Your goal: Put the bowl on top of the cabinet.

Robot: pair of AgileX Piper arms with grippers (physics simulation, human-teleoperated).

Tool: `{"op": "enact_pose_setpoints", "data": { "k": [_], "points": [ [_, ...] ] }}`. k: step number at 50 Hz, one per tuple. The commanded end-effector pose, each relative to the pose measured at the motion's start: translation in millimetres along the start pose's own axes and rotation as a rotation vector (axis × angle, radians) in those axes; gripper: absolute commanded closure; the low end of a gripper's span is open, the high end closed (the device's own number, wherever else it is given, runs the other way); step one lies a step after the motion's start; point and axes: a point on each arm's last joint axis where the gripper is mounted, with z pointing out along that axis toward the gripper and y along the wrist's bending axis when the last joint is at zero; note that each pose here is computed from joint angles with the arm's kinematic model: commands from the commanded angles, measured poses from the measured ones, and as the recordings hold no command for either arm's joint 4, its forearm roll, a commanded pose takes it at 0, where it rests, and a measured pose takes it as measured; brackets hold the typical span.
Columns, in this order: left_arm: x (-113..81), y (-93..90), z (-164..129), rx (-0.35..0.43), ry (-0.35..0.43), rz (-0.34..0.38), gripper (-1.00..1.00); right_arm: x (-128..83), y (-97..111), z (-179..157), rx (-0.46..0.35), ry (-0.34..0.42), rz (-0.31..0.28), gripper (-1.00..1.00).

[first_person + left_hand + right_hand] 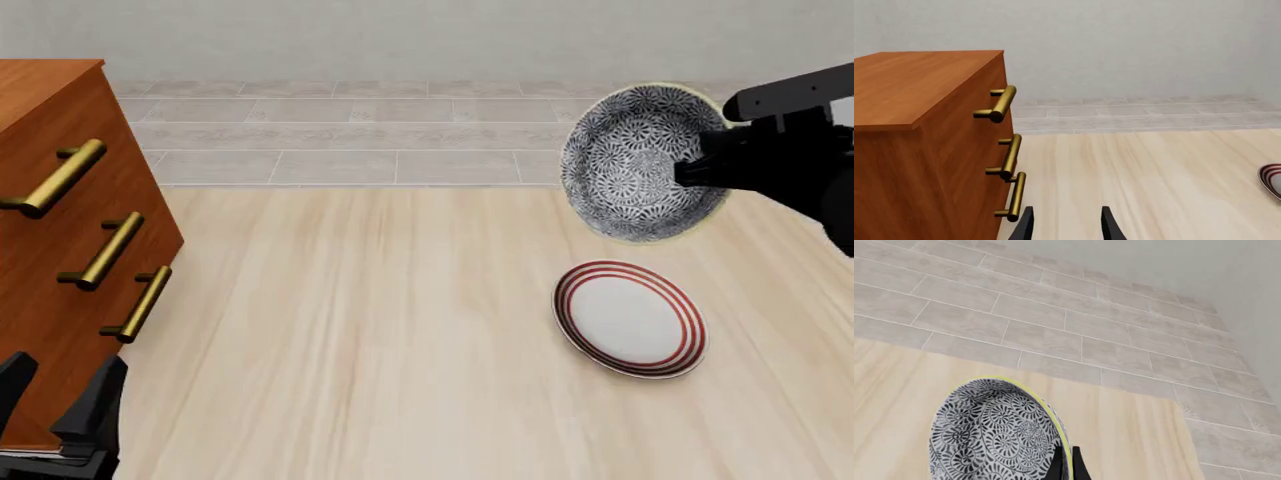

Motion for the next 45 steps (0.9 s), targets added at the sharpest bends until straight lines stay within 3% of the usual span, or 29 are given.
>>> {"op": "enact_pose_setpoints", "data": {
  "k": [1,14,27,45],
  "points": [
    [-0.2,0.0,0,0.000,-0.003,-0.002,-1.00,-5,22,4,-0.070,-0.025,0.009,1.00],
    [-0.3,-0.2,-2,0.003,-0.008,-0.006,-1.00,-5,42,6,-0.128,-0.035,-0.004,1.00],
    [-0.5,-0.2,-2,0.004,-0.009,-0.006,-1.00,-14,74,7,-0.226,-0.059,-0.019,1.00],
    [-0.4,-0.5,0,0.008,-0.005,-0.008,-1.00,-17,94,16,-0.278,-0.066,-0.039,1.00]
  ]
}}
